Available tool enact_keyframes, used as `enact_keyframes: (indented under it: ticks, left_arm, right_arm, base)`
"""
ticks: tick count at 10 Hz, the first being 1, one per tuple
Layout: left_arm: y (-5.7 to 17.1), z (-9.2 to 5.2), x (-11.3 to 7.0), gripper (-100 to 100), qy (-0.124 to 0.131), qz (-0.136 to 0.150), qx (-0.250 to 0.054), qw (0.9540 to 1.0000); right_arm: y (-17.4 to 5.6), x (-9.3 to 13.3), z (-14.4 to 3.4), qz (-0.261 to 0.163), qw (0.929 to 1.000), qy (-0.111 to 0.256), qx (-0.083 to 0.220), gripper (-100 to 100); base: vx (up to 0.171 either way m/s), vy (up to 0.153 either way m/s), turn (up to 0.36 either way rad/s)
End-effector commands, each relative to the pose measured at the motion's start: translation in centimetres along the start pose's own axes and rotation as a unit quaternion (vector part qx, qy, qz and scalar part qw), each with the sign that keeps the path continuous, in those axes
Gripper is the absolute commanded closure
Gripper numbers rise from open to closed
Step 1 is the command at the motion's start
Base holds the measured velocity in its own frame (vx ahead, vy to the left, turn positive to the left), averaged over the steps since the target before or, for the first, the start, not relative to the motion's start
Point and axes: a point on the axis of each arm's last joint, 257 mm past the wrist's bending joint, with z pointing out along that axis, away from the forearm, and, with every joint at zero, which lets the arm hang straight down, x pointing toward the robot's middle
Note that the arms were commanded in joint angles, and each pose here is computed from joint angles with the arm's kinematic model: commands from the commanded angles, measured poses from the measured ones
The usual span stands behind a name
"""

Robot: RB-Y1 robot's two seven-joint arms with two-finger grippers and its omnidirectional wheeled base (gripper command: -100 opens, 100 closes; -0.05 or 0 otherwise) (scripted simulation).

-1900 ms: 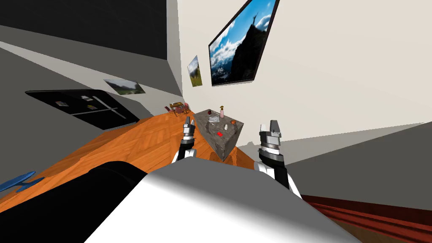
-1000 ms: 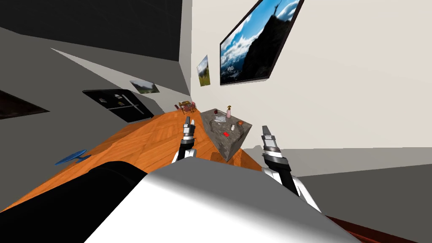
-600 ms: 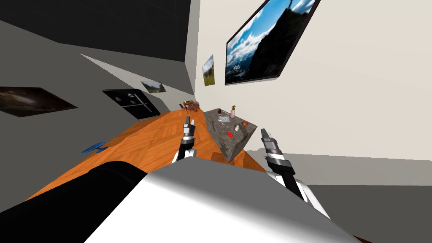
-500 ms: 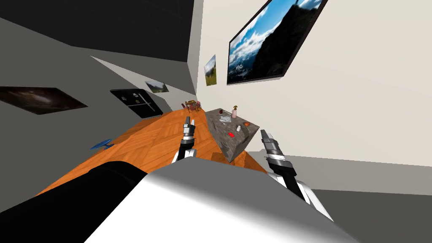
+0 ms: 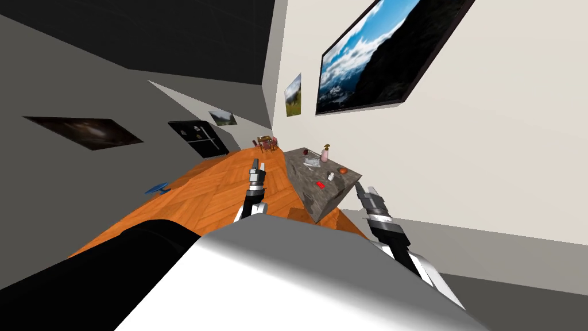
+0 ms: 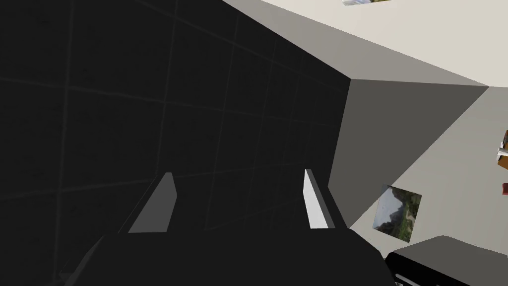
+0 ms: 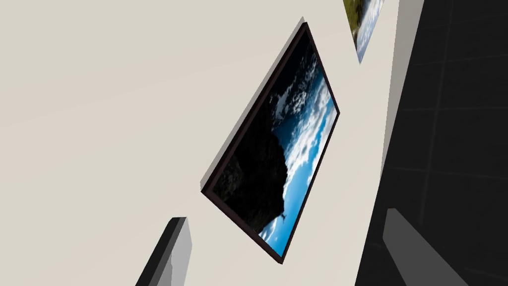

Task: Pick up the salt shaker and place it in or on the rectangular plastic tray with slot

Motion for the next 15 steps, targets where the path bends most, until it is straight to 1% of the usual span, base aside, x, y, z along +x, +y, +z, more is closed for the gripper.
enact_keyframes:
  ticks: [1,2,4,5,7,10,14,15]
  left_arm:
    - [0.0,0.0,0.0,0,0.0,0.0,0.0,1.0]
    - [0.0,0.0,0.0,0,0.0,0.0,0.0,1.0]
    - [0.0,0.0,0.0,0,0.0,0.0,0.0,1.0]
    - [0.0,0.0,0.0,0,0.0,0.0,0.0,1.0]
    - [0.0,0.0,0.0,0,0.0,0.0,0.0,1.0]
    - [0.0,0.0,0.0,0,0.0,0.0,0.0,1.0]
    - [0.0,0.0,0.0,0,0.0,0.0,0.0,1.0]
    - [0.0,0.0,0.0,0,0.0,0.0,0.0,1.0]
  right_arm:
    - [-2.0,0.7,-1.0,-0.048,0.9985,0.019,0.02,-100]
    - [-2.0,0.7,-1.0,-0.052,0.9983,0.019,0.019,-100]
    - [-4.6,1.4,-2.3,-0.111,0.9919,0.044,0.045,-100]
    - [-6.0,1.7,-3.1,-0.137,0.9873,0.057,0.058,-100]
    - [-8.7,2.1,-4.9,-0.188,0.9751,0.082,0.084,-100]
    - [-12.6,2.4,-8.0,-0.245,0.9539,0.12,0.125,-100]
    - [-17.4,2.3,-13.0,-0.298,0.9226,0.166,0.18,-100]
    - [-19.5,2.1,-15.7,-0.317,0.9064,0.188,0.207,-100]
  base:
    - [0.015,0.07,0.248]
    - [0.014,0.048,0.067]
    - [0.021,0.051,0.145]
    - [0.031,0.084,0.272]
    - [0.073,0.082,0.211]
    - [0.123,0.054,0.214]
    - [0.129,0.044,0.181]
    - [0.248,0.044,0.284]
